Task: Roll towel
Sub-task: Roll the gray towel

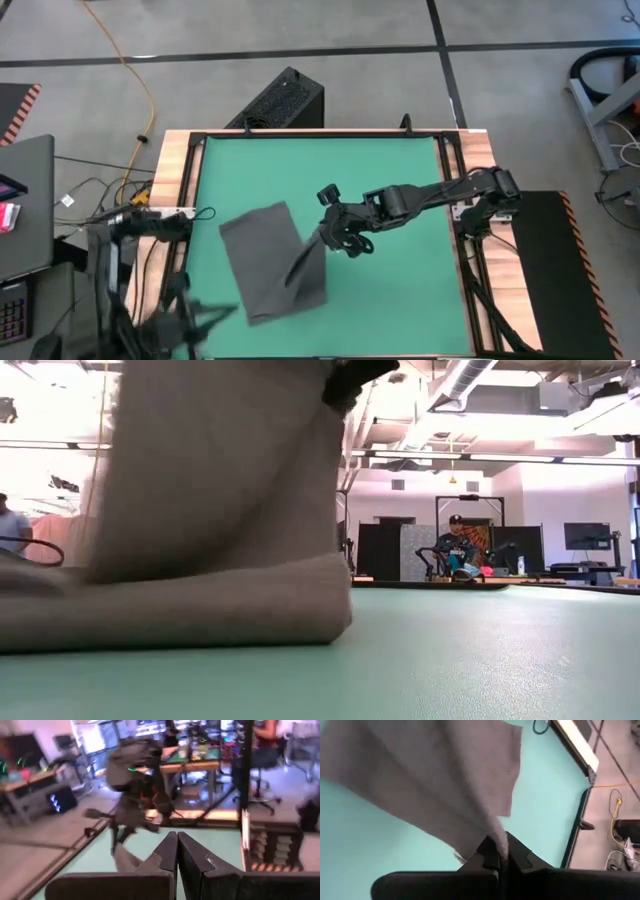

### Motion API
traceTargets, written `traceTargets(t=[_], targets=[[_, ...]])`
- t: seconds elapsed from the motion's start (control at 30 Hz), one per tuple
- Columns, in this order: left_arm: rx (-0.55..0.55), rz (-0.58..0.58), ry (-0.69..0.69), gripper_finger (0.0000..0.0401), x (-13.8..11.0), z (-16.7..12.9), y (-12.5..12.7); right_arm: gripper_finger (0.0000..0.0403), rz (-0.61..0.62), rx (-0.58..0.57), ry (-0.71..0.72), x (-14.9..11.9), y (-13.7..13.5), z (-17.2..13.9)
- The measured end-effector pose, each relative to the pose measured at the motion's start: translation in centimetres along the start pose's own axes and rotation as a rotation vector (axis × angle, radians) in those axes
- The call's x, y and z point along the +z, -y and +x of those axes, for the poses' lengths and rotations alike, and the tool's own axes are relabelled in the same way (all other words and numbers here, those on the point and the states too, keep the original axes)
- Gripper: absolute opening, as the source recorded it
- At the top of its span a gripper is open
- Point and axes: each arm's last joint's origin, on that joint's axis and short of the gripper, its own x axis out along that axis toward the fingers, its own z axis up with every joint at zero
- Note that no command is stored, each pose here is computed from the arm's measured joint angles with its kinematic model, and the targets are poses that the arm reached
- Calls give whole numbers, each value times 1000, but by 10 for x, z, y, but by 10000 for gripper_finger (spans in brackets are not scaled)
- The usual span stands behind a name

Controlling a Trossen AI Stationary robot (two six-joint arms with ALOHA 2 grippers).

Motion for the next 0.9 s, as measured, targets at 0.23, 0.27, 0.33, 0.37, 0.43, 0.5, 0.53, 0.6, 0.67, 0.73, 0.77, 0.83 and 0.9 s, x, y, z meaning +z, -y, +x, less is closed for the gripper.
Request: traceTargets(t=[0.23,0.27,0.33,0.37,0.43,0.5,0.53,0.6,0.67,0.73,0.77,0.83,0.9], targets=[[56,20,-214,0,-35,33,-14,16,15,-6,29,5,-2,-2],[78,10,-228,0,-42,37,-22,16,17,-8,31,5,-2,-1],[118,-43,-232,0,-61,41,-36,16,18,-7,30,4,-2,-1],[134,-62,-217,0,-74,44,-39,16,17,-5,27,4,-2,-1],[128,-102,-137,0,-100,45,-37,16,16,-3,24,4,-2,-1],[115,-95,-84,0,-121,46,-39,16,16,-3,23,4,-2,-1],[111,-81,-55,2,-128,47,-38,16,15,-2,21,4,-2,-1],[117,0,-63,10,-146,61,-31,16,14,0,18,3,-3,-1],[110,88,-113,25,-161,84,-19,16,25,-1,19,3,-2,-1],[89,188,-141,46,-165,108,-11,16,41,-1,20,3,-2,-1],[77,205,-142,58,-164,121,-6,16,47,-1,19,3,-2,-1],[76,287,-150,83,-167,144,-1,16,60,0,18,3,-3,-1],[107,325,-160,106,-175,166,1,16,67,1,15,3,-3,-1]])
